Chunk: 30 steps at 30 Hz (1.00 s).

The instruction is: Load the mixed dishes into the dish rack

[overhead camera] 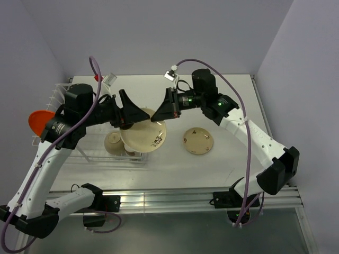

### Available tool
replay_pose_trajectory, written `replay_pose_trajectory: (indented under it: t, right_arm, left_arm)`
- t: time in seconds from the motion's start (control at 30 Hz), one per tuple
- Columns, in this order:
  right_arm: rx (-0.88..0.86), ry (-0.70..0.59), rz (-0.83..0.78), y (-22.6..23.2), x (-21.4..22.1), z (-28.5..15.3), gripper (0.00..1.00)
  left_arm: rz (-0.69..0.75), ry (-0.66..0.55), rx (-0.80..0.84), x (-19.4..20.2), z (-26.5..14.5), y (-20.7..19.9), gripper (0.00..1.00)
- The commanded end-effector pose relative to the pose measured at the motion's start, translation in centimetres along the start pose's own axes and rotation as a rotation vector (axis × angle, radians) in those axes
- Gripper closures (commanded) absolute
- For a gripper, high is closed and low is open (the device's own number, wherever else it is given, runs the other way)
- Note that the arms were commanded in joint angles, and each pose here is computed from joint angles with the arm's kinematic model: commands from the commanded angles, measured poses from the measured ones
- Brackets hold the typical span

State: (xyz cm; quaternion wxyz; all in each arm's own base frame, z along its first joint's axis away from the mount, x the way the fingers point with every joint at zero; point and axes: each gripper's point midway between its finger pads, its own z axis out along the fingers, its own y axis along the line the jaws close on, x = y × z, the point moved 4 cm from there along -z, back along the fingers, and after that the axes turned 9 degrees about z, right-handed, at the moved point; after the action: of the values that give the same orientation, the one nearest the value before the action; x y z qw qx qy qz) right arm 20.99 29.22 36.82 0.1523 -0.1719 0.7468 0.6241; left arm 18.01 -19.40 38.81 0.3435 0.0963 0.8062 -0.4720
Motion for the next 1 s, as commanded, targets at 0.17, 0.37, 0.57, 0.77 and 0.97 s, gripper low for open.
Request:
replay_pose_trajectory:
  t: [0.17,0.37,0.57,0.77,0.97]
  right_arm:
    - [-0.004,-0.064,-0.234,3.9,-3.2,2.8,1.00]
    - [0.198,-0.228,-0.328,1.5,-6.5,4.2,1.00]
    - [0.401,-0.408,-0.446,-0.8,-10.8,7.7,1.00]
    - [0.491,-0.595,-0.604,0.9,-14.1,12.2,1.00]
    - [0.495,-0.710,-0.782,4.3,-14.4,15.8,1.00]
  left_arm:
    - [0.074,-0.205,-0.156,-1.4,-6.8,-2.3,0.01]
    - [-0.001,-0.491,-0.278,-2.3,-14.3,-4.4,0.01]
    - [-0.076,-0.705,-0.153,-0.7,-18.9,-6.3,0.01]
    - [-0.128,-0.771,-0.024,1.2,-21.0,-7.5,0.01]
    - [-0.133,-0.751,0.037,2.9,-21.7,-8.0,0.01]
